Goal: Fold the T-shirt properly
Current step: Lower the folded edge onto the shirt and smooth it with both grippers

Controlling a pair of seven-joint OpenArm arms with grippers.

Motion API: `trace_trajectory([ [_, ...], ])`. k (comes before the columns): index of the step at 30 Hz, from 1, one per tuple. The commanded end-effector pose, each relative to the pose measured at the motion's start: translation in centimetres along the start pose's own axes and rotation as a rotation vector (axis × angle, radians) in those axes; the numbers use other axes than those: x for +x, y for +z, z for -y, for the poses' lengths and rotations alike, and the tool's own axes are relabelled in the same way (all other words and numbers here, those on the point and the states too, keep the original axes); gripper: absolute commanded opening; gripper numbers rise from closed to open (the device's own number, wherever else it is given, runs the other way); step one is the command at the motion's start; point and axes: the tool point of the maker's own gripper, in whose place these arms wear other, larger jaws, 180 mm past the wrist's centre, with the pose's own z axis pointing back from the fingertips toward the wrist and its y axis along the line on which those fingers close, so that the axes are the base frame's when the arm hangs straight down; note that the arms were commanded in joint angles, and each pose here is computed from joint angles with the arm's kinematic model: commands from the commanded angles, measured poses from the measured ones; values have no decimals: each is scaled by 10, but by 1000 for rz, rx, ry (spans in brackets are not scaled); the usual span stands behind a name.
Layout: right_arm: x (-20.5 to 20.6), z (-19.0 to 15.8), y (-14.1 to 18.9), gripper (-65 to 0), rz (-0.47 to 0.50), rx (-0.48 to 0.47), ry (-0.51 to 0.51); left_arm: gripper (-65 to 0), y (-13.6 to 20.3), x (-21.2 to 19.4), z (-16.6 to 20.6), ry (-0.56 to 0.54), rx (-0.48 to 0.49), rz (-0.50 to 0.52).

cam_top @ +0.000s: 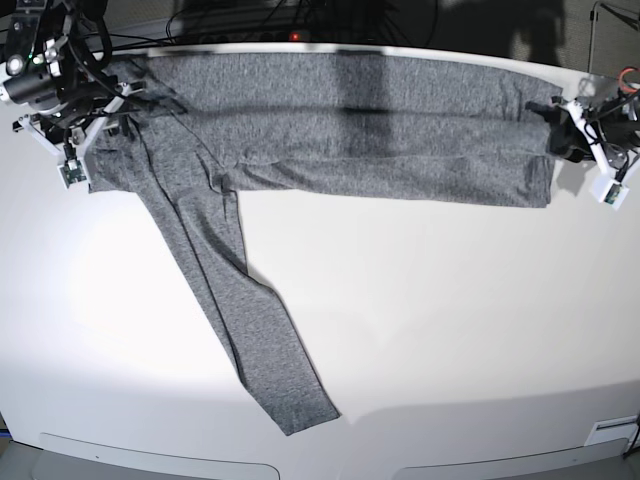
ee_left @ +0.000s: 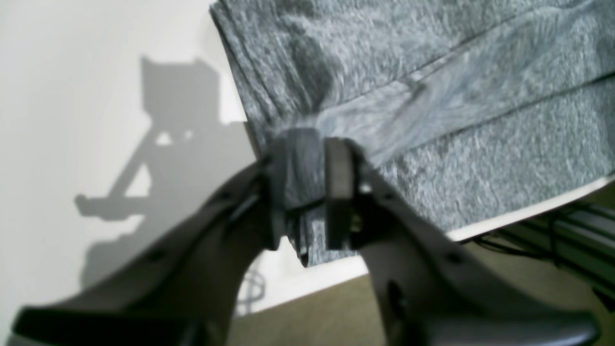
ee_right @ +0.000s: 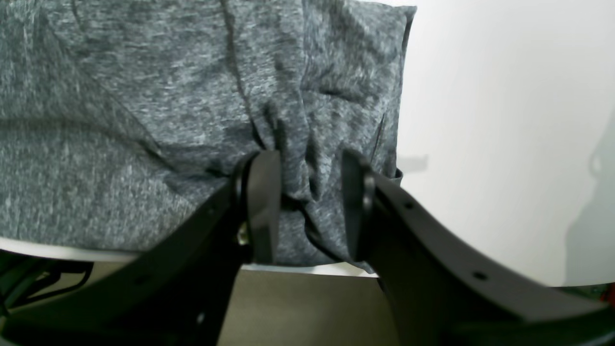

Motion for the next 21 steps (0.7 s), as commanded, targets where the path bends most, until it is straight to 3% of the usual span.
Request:
trace_trajectory([
  [1, 17, 0, 5, -433, 79, 13, -11, -478, 6, 14, -3, -24, 6, 47],
  [6, 46, -23, 11, -433, 233, 154, -97, -469, 5, 19, -2, -25, 8, 81],
  [10, 51, -26, 9, -434, 279, 171, -133, -469, 7, 36, -1, -23, 8, 178],
  [18, 57, -30, -13, -434, 300, 191, -243, -469, -17, 32, 40, 118, -77, 238],
  [21, 54, -29, -28, -434, 274, 187, -246, -469, -25, 29, 46, 124, -57, 236],
])
